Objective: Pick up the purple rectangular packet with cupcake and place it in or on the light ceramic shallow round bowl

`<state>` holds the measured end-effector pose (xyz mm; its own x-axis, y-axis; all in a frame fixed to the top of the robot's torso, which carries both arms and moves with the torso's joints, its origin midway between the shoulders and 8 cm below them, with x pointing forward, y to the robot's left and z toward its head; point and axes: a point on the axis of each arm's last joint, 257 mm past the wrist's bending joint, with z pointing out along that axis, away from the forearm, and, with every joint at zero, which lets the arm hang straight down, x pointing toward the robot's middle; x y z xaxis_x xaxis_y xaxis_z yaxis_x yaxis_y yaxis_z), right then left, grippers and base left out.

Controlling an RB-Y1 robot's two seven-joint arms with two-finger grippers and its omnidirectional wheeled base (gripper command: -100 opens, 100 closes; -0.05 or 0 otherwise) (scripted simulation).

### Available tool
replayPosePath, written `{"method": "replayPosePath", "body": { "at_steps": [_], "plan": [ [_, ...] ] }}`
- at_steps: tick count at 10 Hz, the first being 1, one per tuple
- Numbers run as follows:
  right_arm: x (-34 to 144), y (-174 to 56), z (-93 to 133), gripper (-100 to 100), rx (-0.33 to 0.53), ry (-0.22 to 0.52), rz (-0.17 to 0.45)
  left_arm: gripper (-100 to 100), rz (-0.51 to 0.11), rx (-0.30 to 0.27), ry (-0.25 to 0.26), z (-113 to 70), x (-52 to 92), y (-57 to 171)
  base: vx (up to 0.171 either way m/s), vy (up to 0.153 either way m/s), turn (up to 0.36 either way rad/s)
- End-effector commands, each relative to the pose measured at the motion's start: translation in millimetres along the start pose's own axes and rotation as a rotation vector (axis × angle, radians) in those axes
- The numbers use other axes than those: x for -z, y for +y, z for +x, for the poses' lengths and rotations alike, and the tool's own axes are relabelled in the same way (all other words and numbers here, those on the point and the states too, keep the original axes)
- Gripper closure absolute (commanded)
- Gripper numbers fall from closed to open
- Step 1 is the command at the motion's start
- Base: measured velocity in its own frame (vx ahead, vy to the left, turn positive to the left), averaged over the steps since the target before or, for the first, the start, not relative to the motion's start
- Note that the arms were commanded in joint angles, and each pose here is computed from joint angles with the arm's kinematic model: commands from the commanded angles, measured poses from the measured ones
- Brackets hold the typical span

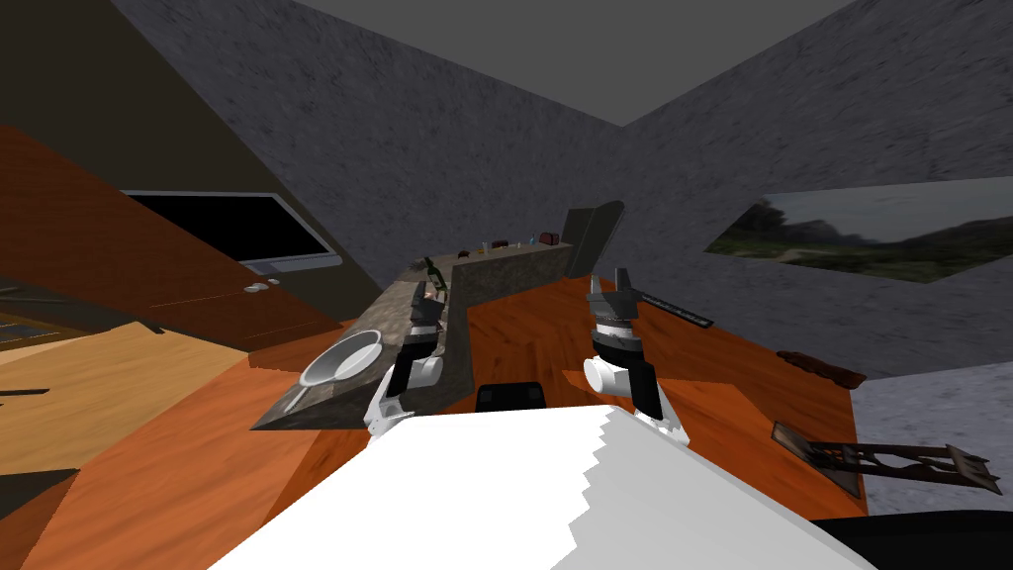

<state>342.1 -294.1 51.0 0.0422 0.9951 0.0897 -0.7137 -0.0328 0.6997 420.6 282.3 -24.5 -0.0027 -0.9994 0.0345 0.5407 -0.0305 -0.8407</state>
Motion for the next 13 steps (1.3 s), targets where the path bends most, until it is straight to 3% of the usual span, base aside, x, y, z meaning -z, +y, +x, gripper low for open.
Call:
{"method": "replayPosePath", "body": {
  "at_steps": [1,4,5,6,7,10,12,13],
  "plan": [
    [0.0,0,0,0,0.000,0.000,0.000,-100,-0.028,-0.001,0.000,-1.9,-4.2,8,0.006,-0.004,-0.006],
    [0.0,0,0,0,0.000,0.000,0.000,-100,-0.097,-0.002,-0.007,-14.0,-23.3,33,0.006,-0.001,-0.006],
    [0.0,0,0,0,0.000,0.000,0.000,-100,-0.117,-0.002,-0.011,-14.9,-22.7,38,0.006,0.000,-0.005],
    [0.0,0,0,0,0.000,0.000,0.000,-100,-0.138,0.001,-0.018,-21.5,-33.6,48,0.006,0.003,-0.003],
    [0.0,0,0,0,0.000,0.000,0.000,-100,-0.163,0.001,-0.023,-22.7,-32.6,54,0.006,0.003,-0.007],
    [0.0,0,0,0,0.000,0.000,0.000,-100,-0.235,0.014,-0.055,-39.7,-51.2,81,0.007,0.006,-0.003],
    [0.0,0,0,0,0.000,0.000,0.000,-100,-0.264,0.015,-0.060,-39.9,-52.2,87,0.003,0.004,-0.001],
    [0.0,0,0,0,0.000,0.000,0.000,-100,-0.295,0.026,-0.080,-48.6,-61.3,99,0.003,0.007,0.000]
  ]
}}
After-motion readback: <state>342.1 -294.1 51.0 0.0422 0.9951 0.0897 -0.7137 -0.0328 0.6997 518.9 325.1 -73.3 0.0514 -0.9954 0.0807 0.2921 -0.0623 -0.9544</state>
